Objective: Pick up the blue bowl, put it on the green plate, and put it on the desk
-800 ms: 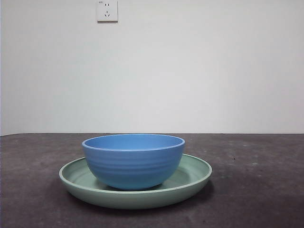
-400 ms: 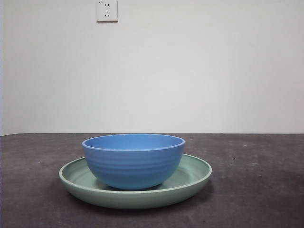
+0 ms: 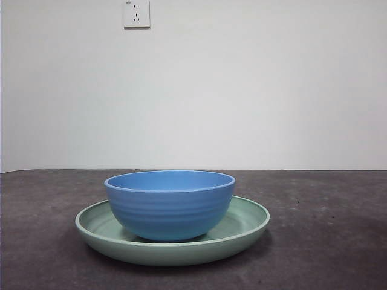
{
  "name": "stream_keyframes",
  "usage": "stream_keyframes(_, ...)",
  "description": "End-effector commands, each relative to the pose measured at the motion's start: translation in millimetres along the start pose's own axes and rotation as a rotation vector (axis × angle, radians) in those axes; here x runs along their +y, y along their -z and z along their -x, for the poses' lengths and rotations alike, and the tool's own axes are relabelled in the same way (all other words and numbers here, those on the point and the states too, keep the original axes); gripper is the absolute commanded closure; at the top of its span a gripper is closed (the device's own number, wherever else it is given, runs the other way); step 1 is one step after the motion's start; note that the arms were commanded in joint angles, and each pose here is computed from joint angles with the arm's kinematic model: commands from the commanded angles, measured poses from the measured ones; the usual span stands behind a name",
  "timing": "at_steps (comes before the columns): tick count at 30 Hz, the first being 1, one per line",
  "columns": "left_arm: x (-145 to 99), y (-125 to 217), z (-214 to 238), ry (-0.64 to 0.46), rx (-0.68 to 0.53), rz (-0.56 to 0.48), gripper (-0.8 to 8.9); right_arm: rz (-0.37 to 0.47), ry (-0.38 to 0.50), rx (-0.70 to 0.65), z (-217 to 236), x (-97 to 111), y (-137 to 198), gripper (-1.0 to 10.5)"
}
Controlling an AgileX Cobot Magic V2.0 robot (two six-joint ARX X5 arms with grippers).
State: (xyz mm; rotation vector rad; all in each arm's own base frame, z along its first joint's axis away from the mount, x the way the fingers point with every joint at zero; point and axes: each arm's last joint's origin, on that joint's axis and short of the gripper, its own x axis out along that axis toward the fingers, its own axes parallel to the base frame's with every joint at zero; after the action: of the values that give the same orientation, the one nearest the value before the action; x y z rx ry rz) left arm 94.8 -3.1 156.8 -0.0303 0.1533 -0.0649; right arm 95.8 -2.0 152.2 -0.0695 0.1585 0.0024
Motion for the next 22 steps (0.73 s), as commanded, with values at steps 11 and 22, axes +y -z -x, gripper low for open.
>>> stream_keyframes(11, 0.2, 7.3, -1.9, -0.001, 0.026, 0.006, 7.94, -0.015, 0.007, -0.01, -0.4, -0.7, 0.1, 9.1)
stream_keyframes(22, 0.2, 7.3, -1.9, -0.001, 0.026, 0.006, 7.94, -0.014, 0.007, -0.009, -0.4, -0.7, 0.2, 9.1)
